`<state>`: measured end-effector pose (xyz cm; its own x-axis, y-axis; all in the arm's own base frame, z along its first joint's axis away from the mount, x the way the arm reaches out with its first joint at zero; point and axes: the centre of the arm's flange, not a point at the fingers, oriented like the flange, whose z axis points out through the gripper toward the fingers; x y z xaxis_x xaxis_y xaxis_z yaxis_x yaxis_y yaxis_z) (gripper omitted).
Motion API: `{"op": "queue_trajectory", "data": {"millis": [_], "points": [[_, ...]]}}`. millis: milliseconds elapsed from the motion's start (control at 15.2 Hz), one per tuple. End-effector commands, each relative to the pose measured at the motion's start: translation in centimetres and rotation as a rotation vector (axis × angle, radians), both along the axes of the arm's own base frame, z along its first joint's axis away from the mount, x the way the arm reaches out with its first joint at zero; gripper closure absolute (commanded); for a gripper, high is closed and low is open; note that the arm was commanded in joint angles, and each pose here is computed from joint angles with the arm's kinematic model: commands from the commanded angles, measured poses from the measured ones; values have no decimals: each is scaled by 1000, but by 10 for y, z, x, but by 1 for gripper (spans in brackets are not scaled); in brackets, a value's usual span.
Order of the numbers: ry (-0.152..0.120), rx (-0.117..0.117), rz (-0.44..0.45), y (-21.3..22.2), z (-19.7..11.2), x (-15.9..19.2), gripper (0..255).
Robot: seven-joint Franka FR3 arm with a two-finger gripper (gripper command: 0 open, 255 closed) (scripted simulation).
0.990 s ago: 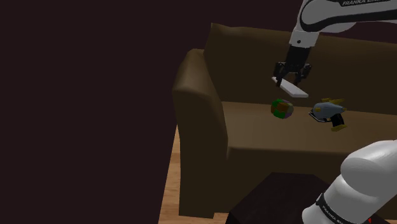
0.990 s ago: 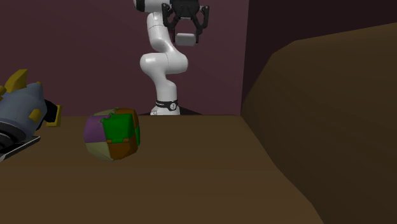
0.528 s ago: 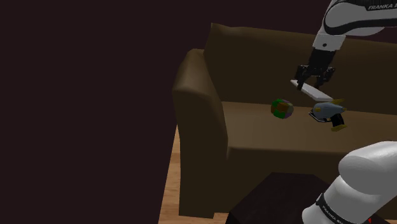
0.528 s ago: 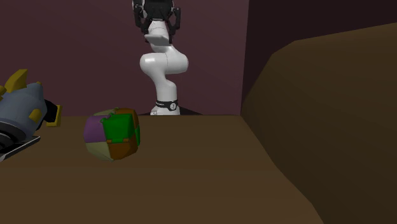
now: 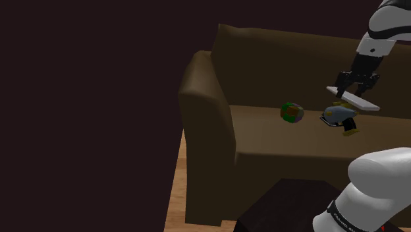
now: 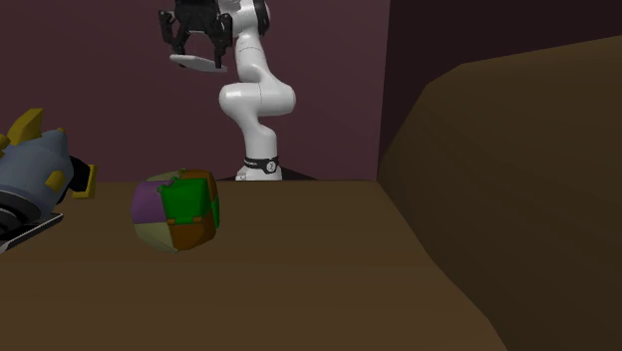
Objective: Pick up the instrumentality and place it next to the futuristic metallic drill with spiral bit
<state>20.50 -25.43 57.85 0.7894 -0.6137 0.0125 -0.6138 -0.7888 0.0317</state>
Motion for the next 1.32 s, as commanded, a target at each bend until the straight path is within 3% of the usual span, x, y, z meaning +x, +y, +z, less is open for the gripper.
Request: {"op": "queue_trajectory", "data": {"millis": [0, 528, 1254], "points": [[0, 0, 2, -15, -1, -19, 255], [0, 0, 2, -77, -1, -97, 255], [0, 0, 2, -77, -59, -97, 255]]}}
